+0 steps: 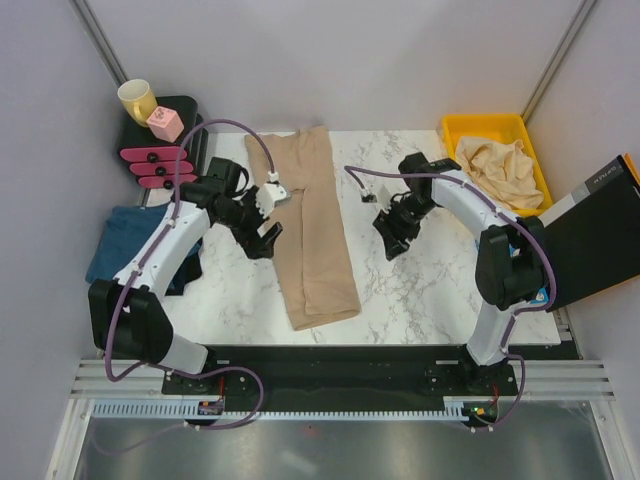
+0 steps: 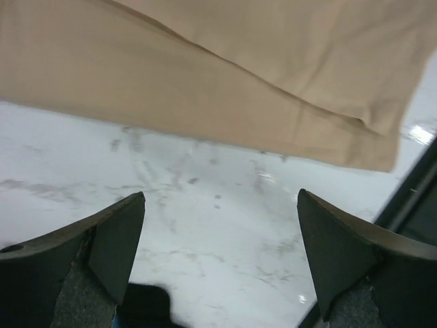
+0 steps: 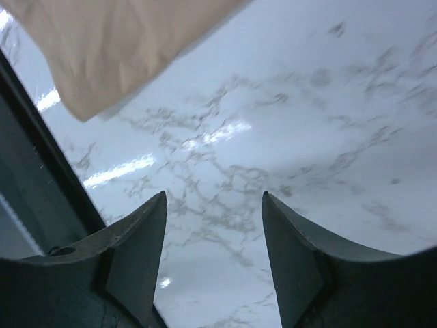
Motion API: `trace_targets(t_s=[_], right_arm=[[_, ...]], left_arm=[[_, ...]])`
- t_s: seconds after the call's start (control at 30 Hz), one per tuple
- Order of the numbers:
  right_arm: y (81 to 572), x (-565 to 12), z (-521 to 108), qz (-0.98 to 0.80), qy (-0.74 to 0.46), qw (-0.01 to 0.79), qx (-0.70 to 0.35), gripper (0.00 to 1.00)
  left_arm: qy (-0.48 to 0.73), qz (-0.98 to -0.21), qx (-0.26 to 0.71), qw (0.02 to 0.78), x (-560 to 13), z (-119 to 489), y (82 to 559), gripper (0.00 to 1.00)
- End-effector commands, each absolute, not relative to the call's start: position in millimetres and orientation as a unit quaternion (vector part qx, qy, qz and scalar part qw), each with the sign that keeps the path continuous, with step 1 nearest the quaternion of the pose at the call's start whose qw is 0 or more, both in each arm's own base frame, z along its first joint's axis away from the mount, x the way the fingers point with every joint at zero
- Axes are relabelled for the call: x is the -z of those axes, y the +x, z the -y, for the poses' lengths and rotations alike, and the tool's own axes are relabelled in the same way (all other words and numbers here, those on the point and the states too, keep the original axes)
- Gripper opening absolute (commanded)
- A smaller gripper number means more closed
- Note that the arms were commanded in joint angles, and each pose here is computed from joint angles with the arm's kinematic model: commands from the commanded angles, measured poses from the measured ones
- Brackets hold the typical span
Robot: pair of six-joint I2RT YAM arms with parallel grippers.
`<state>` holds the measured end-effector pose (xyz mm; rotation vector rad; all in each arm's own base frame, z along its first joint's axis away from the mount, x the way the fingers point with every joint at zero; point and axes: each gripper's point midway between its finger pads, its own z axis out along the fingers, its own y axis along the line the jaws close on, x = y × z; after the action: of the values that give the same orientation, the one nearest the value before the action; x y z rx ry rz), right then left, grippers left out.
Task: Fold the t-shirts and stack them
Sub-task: Fold the tshirt
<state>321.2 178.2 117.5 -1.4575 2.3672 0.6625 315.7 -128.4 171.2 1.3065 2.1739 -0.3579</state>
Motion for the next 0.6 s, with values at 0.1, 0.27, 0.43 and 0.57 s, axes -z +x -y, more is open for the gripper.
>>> trace_targets(t_s=[0.1, 0.27, 0.43, 0.57], right_arm=[[252.1, -87.3, -183.1, -0.817, -0.433, 0.022, -0.38, 0.67], [252.6, -74.5, -194.9, -0.808, -0.41, 0.004, -0.424, 0.68], [248.3, -55.8, -208.4, -0.806, -0.386, -0.007, -0.45, 0.68], [245.5, -47.1, -218.9, -0.806, -0.389, -0.008, -0.446, 0.67]], left_arm=[[0.43, -0.83, 0.324, 0.145, -128.1, 154.5, 207.3, 1.0], [0.436, -0.833, 0.32, 0.116, -108.8, 148.4, 196.7, 1.0], [0.42, -0.836, 0.342, 0.084, -90.7, 154.5, 188.1, 1.0], [0.417, -0.84, 0.34, 0.066, -76.7, 161.7, 187.1, 1.0]])
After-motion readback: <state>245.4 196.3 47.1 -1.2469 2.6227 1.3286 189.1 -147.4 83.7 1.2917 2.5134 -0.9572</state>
